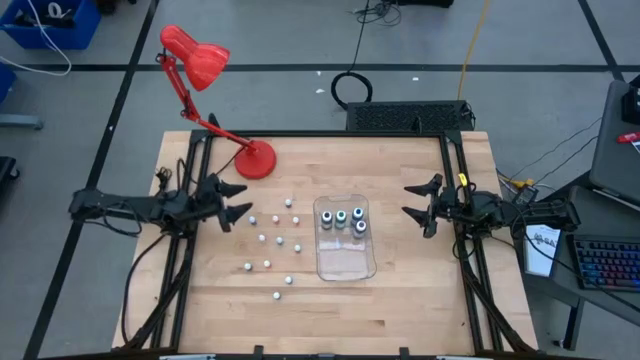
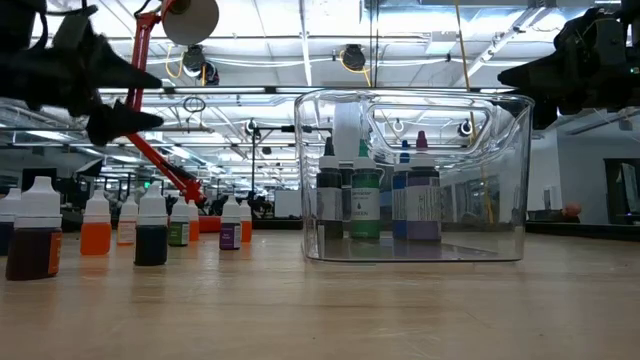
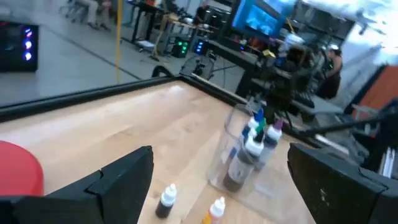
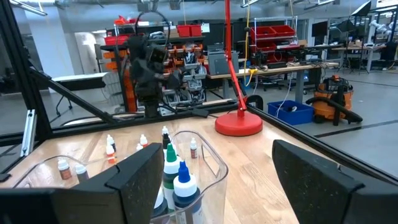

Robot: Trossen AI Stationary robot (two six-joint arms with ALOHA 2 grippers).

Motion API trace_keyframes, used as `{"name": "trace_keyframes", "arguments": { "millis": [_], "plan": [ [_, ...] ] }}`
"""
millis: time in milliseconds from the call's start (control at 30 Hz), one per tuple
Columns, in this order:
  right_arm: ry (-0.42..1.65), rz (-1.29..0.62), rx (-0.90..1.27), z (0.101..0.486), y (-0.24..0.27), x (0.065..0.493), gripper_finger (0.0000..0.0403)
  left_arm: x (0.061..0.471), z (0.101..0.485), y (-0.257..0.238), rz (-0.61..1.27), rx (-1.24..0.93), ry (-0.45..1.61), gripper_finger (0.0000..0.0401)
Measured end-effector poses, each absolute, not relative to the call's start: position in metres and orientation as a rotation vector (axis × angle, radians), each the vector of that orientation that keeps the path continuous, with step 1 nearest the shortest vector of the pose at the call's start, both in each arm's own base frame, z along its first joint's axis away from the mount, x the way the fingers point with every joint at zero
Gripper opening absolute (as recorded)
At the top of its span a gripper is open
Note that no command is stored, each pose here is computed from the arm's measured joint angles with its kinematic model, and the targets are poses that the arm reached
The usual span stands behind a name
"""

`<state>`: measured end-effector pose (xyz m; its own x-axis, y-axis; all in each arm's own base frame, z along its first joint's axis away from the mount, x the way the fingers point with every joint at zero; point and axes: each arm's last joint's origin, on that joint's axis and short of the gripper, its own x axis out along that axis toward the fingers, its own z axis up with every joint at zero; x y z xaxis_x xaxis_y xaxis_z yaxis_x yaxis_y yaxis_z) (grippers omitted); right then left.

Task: Pick & Place food coloring
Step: Put the orange food coloring bottle into the transparent container

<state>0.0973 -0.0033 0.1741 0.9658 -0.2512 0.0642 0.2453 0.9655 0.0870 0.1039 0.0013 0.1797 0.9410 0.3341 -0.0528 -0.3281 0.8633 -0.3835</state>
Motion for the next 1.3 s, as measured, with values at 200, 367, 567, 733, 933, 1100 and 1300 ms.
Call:
{"name": "trace_keyframes", "arguments": {
  "millis": [200,367,567,733,933,1100,1300],
  "plan": [
    [-0.075,-0.251,0.079,0.174,-0.003,0.097,0.0288,0.122,0.241,0.014,0.540,-0.446,0.189,0.0365],
    [-0.075,-0.251,0.079,0.174,-0.003,0.097,0.0288,0.184,0.283,0.028,0.504,-0.350,0.528,0.0365],
    [-0.075,-0.251,0.079,0.174,-0.003,0.097,0.0288,0.267,0.299,0.052,0.409,-0.401,0.930,0.0365],
    [-0.075,-0.251,0.079,0.174,-0.003,0.097,0.0288,0.314,0.275,0.061,0.474,-0.387,1.229,0.0365],
    [-0.075,-0.251,0.079,0.174,-0.003,0.097,0.0288,0.334,0.233,0.064,0.513,-0.340,1.428,0.0365],
    [-0.075,-0.251,0.079,0.174,-0.003,0.097,0.0288,0.334,0.211,0.067,0.540,-0.336,1.474,0.0365],
    [-0.075,-0.251,0.079,0.174,-0.003,0.097,0.0288,0.333,0.195,0.073,0.551,-0.386,1.434,0.0365]
  ]
}}
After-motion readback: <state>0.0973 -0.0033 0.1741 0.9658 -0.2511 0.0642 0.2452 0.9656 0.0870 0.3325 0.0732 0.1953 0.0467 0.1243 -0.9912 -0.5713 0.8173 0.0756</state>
